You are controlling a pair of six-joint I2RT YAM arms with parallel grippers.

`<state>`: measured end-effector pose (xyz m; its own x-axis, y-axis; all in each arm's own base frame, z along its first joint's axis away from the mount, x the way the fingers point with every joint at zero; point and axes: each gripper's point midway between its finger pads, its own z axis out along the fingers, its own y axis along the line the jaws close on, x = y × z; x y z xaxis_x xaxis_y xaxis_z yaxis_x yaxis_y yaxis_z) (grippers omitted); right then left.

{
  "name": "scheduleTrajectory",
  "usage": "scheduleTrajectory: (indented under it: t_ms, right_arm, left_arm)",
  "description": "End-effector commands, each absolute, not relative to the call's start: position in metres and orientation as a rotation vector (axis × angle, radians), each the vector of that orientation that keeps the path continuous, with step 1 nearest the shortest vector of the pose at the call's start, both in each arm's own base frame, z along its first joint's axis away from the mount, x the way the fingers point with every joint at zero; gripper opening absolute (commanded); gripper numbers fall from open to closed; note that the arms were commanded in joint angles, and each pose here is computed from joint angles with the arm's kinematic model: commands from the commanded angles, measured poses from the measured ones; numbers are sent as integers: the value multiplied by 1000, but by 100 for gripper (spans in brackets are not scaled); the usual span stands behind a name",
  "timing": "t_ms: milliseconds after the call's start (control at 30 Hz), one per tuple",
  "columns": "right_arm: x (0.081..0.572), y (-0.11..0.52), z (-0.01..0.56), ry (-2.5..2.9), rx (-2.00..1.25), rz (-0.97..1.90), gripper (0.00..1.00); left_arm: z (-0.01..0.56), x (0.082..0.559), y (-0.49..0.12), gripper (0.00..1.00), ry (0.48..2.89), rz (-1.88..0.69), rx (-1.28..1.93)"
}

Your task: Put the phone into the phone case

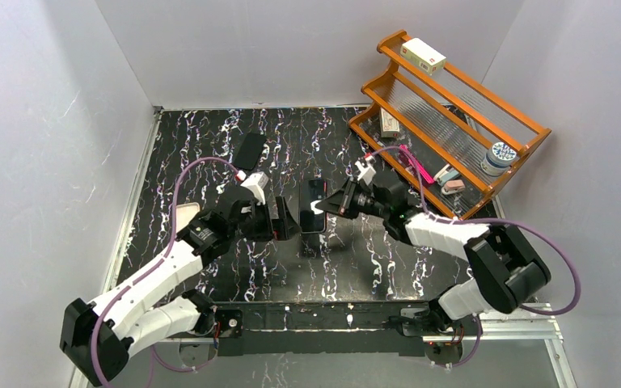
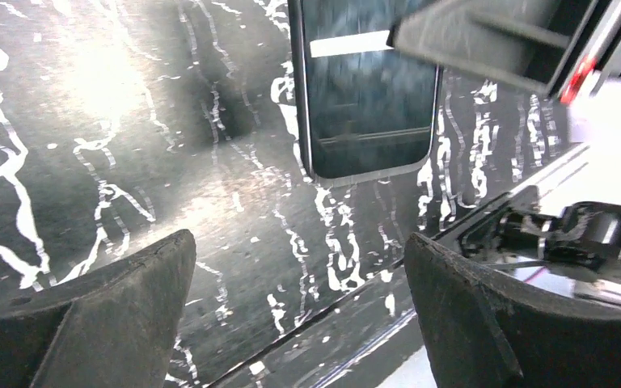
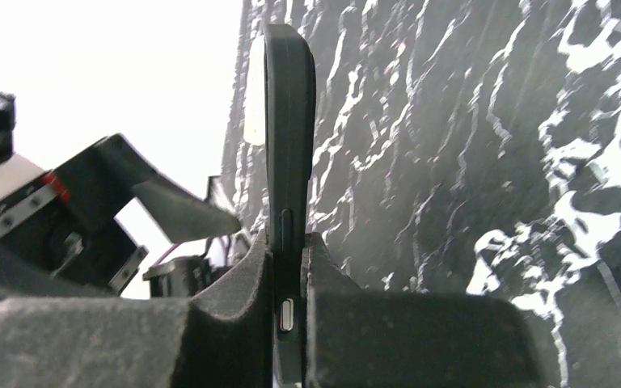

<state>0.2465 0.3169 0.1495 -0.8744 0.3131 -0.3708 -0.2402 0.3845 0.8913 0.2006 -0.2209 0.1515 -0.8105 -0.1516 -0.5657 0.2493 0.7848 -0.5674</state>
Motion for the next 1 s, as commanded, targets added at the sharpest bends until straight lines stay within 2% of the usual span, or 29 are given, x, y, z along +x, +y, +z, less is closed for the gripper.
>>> scheduleTrajectory:
  t_ms: [0,167,467,633,800,967]
  right_arm:
    - [285,315,148,2210,-1,1308,1]
    - [311,312,110,2364,-13,1176,2]
    - [326,298,57,2561,30,1190,6]
    - [328,291,40,2614,54,1154,18]
    - [330,289,37,2634,73,1129,38]
    - [328,288,53,2620,59,1137,49]
  left_arm:
    - [152,199,-191,98,2372,-659,160]
    - [143,194,-180,98,2382,-606,164]
    - [136,198,-176,98,2406,-551,167]
    - [139,200,-173,98,2387,-540,151]
    - [141,201,-168,98,2367,-519,130]
    - [141,202,-161,98,2400,-460,102]
